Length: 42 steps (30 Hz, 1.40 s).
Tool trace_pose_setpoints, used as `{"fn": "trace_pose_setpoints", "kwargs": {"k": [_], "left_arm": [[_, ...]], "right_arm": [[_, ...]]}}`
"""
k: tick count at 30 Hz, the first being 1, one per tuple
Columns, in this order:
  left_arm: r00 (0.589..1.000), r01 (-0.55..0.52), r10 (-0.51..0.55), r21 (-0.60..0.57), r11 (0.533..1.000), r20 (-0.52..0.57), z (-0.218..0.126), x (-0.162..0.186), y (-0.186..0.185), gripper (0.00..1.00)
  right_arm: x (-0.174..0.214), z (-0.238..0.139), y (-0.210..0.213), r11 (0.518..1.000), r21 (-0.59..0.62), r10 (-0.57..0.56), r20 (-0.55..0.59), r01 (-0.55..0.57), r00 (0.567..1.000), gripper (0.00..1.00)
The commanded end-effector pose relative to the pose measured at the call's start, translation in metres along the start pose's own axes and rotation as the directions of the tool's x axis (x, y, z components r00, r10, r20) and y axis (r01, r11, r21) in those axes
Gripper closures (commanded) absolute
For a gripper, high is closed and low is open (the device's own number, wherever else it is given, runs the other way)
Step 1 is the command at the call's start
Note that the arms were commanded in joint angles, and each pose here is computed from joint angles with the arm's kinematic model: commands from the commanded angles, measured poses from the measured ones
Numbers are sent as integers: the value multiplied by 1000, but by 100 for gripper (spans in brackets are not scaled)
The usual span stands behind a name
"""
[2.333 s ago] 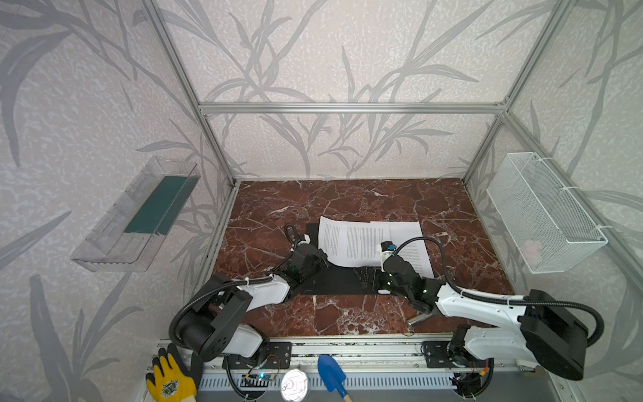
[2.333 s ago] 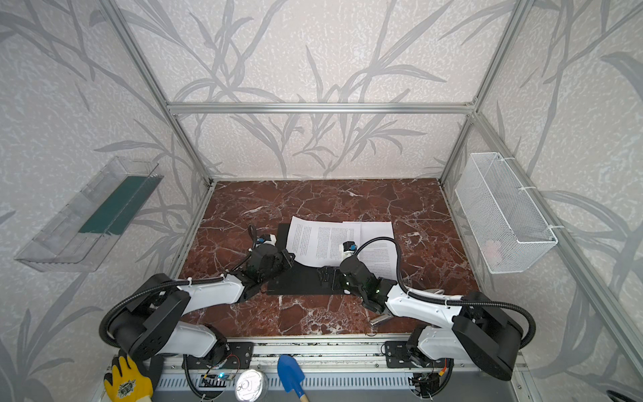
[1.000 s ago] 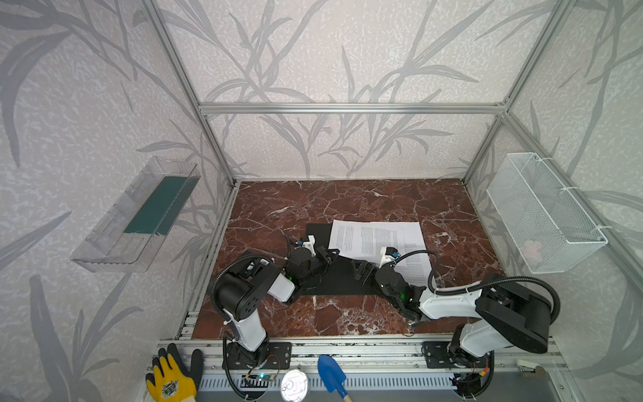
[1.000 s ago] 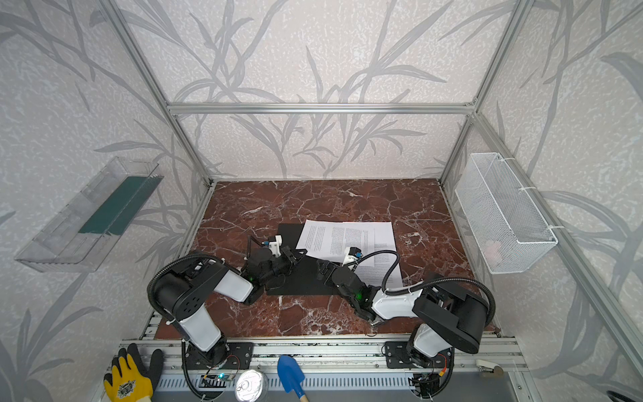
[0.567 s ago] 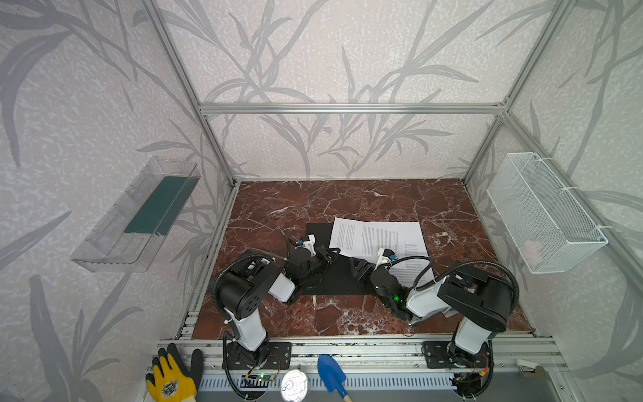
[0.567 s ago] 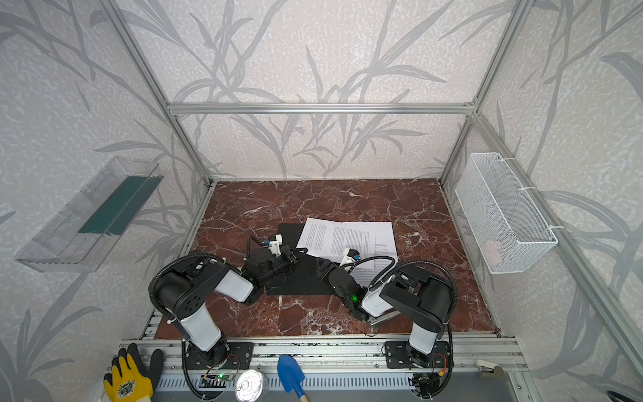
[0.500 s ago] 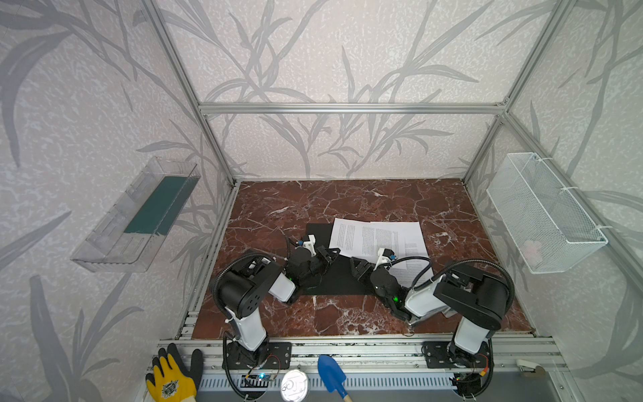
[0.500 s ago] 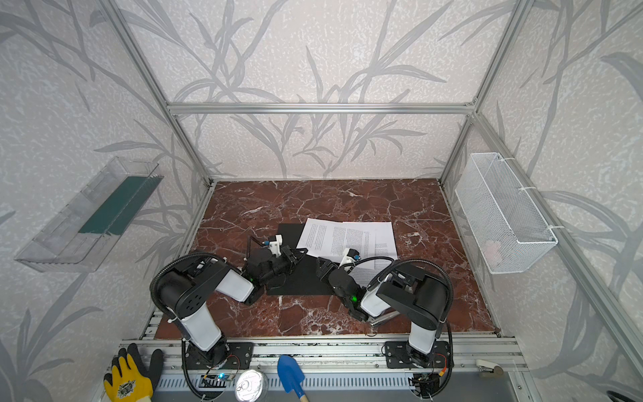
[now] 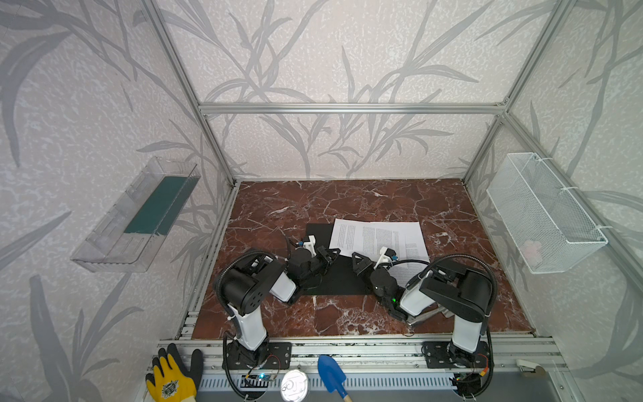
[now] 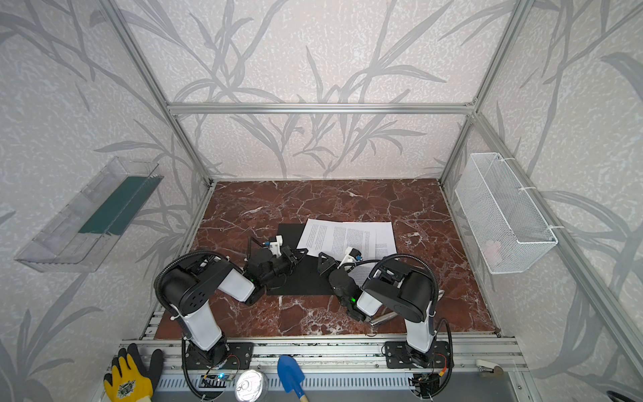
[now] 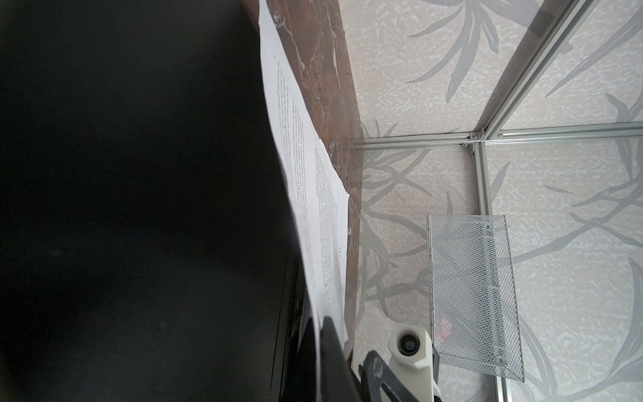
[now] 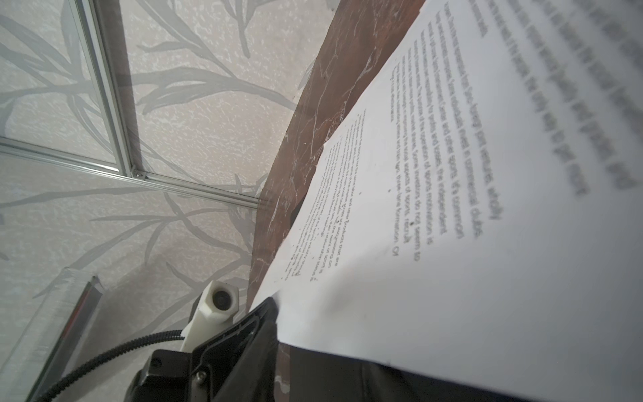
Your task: Put the files into the folder
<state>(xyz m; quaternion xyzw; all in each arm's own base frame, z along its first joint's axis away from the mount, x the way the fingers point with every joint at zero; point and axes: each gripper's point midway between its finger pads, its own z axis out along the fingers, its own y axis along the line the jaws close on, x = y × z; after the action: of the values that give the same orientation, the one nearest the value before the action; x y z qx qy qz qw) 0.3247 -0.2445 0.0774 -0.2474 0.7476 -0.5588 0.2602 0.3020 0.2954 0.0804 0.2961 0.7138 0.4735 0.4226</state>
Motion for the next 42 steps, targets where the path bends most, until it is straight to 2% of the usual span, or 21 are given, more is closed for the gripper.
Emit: {"fn": "trace_pose_setpoints", "kwargs": {"k": [1,6,17,21,22,24,25,26,27,31,35,37,42], "left_arm": [[1000,12,-11,23,1000,-14,-1,4,-2,100],[1000,4,-4,25,1000,-17,0,6,-2,100],[999,-37,38,42,998,-27,1,9,-10,99],[998,-60,62,54,997,-28,0,9,-15,95],[997,-68,70,54,996,-27,0,8,-17,92],[995,-95,96,56,994,-27,-2,8,-21,79],[993,-114,116,63,991,-25,-3,8,-26,66],[990,-137,139,63,989,-23,-5,8,-31,40],[987,-160,161,56,986,-19,-7,7,-33,3],[954,-299,298,14,954,27,-24,0,-54,1],[884,-457,462,-77,886,73,-51,-8,-75,1],[844,-519,527,-102,849,100,-64,-11,-86,1],[806,-544,567,-162,823,174,-84,-24,-88,1]], "right_arm": [[-9,1,-1,999,-20,30,51,-29,998,67],[-8,5,-5,999,-26,39,63,-37,997,77],[-24,-4,16,993,-57,-95,87,100,992,100],[-25,-8,21,988,-53,-143,74,147,987,100],[-26,-9,23,985,-53,-158,74,162,985,100],[-29,-13,27,980,-54,-187,70,191,980,100],[-31,-14,31,977,-59,-202,61,206,977,100],[-32,-14,33,973,-61,-221,46,224,974,100],[-35,-16,41,969,-80,-233,35,235,972,100],[-38,-16,53,950,-82,-310,-106,303,945,100],[-37,-27,70,896,-81,-439,-294,436,849,100],[-43,-39,85,862,-105,-500,-329,496,801,100],[-66,-74,128,789,-166,-606,-372,592,703,100]]}}
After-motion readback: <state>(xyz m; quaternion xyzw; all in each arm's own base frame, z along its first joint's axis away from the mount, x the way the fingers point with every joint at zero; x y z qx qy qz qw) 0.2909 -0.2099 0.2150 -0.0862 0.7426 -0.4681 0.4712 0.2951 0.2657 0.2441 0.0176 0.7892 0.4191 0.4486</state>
